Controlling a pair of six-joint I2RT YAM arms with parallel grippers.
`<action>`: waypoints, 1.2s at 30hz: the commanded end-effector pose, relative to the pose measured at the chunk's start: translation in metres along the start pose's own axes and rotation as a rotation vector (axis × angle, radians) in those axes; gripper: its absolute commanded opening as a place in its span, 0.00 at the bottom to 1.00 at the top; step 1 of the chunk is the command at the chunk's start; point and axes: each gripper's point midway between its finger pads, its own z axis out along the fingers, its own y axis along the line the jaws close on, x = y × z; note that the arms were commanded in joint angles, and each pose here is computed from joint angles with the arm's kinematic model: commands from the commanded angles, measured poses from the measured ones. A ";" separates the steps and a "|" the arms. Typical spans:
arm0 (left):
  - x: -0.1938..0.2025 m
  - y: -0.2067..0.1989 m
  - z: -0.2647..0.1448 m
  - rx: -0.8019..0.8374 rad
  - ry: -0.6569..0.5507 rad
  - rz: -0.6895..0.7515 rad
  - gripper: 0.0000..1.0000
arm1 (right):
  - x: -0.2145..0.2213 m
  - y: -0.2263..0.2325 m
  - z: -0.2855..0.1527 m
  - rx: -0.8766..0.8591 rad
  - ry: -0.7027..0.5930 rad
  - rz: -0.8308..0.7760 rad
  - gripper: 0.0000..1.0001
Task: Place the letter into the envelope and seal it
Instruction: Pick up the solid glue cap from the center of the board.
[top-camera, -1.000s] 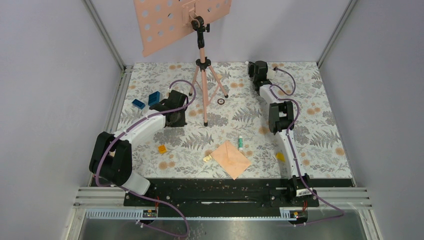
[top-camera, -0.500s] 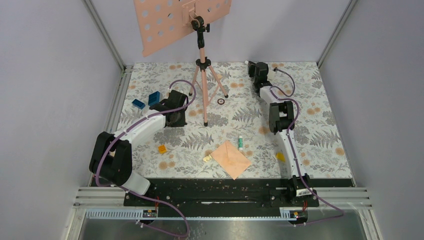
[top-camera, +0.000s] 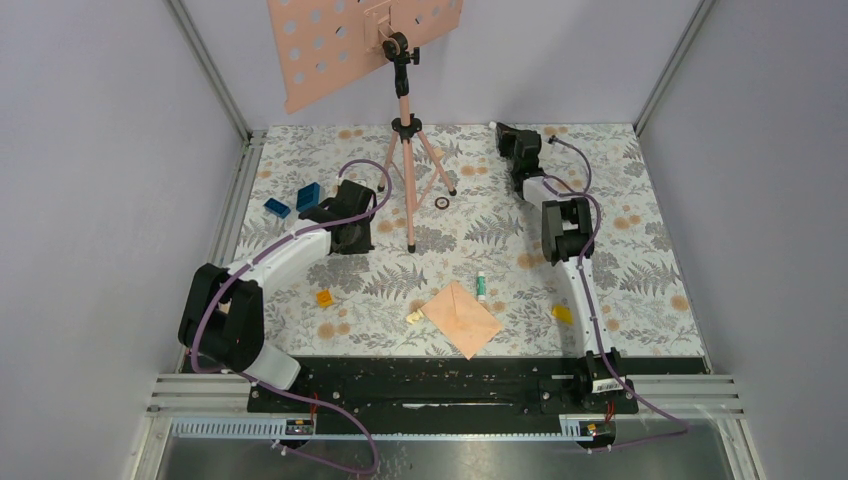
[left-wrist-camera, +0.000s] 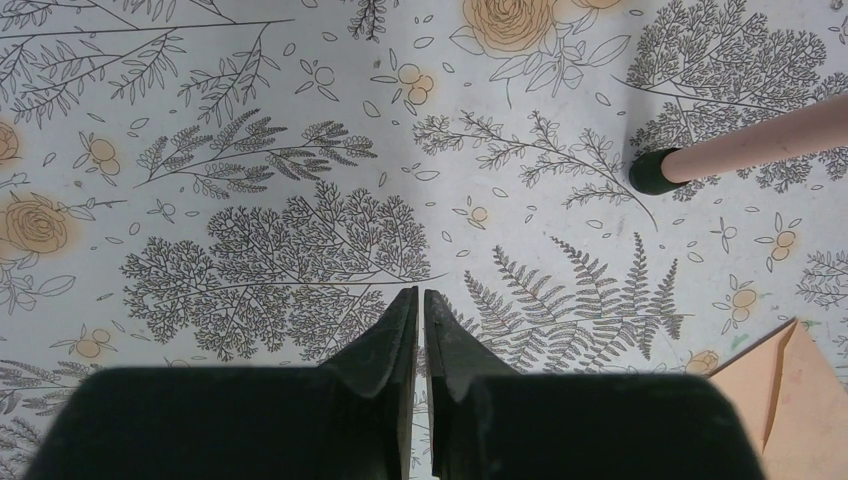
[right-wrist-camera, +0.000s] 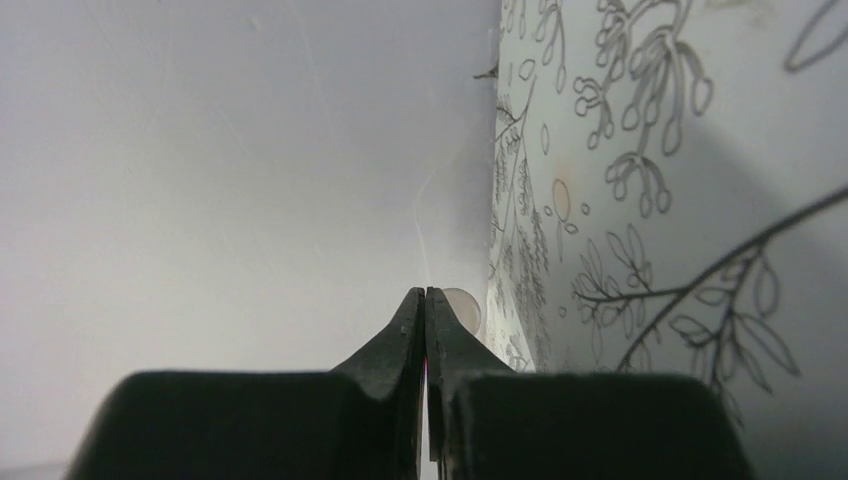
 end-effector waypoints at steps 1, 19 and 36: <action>-0.017 -0.006 -0.016 0.045 -0.069 -0.052 0.07 | 0.009 0.042 -0.014 -0.027 0.073 0.009 0.00; 0.010 -0.005 -0.056 0.115 -0.075 -0.119 0.09 | 0.012 0.082 -0.128 -0.027 0.232 -0.002 0.00; 0.046 -0.034 -0.085 0.277 -0.029 -0.125 0.09 | 0.031 0.071 -0.307 0.026 0.526 -0.019 0.00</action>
